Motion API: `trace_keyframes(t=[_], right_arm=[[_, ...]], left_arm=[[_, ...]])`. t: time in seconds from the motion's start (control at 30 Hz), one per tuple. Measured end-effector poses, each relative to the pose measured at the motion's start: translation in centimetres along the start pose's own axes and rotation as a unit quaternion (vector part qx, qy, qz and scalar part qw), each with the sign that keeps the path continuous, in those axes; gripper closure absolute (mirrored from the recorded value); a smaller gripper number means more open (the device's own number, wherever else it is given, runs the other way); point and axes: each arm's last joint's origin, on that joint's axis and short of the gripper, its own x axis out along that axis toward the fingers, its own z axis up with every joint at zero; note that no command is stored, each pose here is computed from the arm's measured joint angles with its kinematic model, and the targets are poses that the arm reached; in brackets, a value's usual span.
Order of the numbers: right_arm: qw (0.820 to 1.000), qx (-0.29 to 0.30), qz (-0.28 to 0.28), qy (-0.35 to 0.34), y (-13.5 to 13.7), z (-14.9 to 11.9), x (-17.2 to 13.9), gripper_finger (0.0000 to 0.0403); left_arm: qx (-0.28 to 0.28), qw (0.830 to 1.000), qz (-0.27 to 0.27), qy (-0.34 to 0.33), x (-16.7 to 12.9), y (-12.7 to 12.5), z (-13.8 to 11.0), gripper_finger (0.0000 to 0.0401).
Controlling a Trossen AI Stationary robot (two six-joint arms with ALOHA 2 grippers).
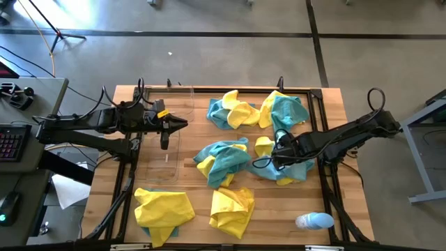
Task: Sort microfiber towel by color & place in baskets
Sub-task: Put the blue microfiber cloth into the top transparent bin
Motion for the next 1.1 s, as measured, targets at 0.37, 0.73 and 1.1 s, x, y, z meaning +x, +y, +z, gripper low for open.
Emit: trace_keyframes(t=[0.37,0.73,1.1], right_arm=[[1.0,0.004,0.001,-0.001,0.01,0.01,-0.02,0.0393],[1.0,0.007,0.001,-0.001,0.02,0.01,-0.04,0.0344],[1.0,0.007,-0.002,0.0,-0.06,-0.01,-0.06,0.0365]], left_arm=[[0.0,1.0,0.0,0.0,0.0,0.0,0.0,0.0366],[0.0,1.0,0.0,0.0,0.0,0.0,0.0,0.0366],[0.0,1.0,0.0,0.0,0.0,0.0,0.0,0.0366]])
